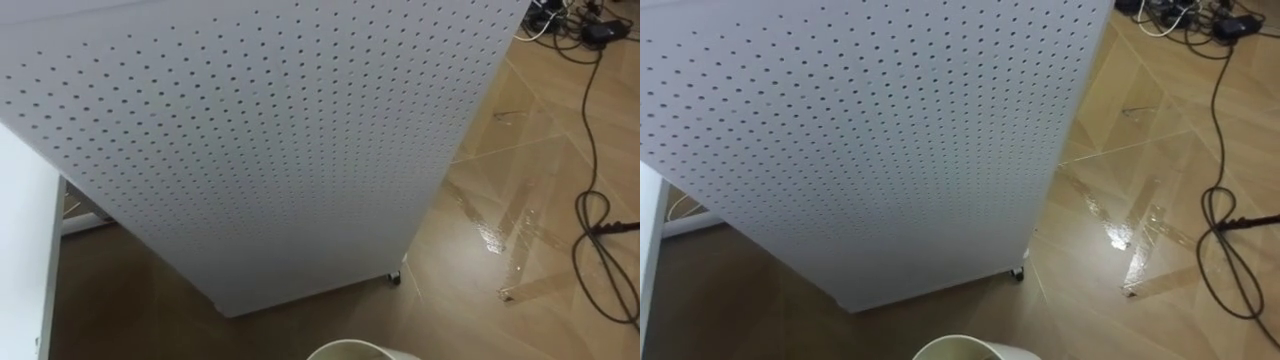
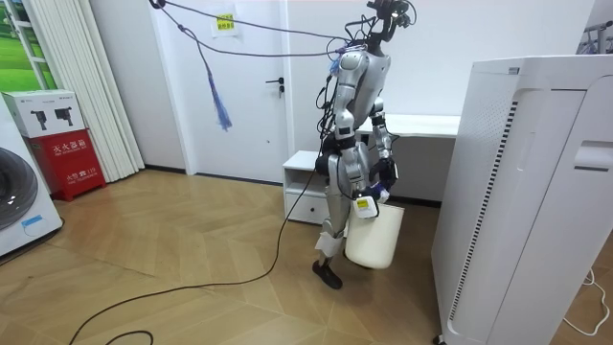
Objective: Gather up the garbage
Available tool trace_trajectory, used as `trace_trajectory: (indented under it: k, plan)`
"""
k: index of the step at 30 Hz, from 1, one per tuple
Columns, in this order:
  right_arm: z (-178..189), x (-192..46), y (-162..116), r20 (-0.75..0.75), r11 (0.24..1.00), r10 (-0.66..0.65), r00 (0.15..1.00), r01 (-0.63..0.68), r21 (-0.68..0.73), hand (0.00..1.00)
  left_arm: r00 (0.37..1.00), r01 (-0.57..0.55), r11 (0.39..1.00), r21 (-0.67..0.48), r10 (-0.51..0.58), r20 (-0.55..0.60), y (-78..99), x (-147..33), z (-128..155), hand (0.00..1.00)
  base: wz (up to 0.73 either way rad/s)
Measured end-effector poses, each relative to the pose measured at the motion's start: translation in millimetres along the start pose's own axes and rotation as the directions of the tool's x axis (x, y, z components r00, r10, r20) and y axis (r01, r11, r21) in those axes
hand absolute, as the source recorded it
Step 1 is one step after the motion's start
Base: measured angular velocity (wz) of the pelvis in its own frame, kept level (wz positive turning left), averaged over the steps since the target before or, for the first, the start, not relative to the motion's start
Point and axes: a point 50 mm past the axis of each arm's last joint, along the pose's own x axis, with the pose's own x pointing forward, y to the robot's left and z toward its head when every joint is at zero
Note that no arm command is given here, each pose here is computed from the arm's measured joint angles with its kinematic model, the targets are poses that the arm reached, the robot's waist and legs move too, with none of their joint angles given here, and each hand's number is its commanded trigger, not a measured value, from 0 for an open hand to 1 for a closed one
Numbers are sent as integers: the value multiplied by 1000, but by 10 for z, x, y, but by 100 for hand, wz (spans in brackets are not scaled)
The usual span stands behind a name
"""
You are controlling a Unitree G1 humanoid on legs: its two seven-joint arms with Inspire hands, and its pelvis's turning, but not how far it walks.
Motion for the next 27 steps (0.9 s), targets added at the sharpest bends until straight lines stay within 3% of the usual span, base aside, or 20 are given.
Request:
trace_trajectory:
  k: [27]
  plan:
    - [-174, -43, 1, -36, 999, -2, 999, 4, 38, 100, 1000, -10, 1000, -7, 9, -28, 19, -32, -97, 0, 0]
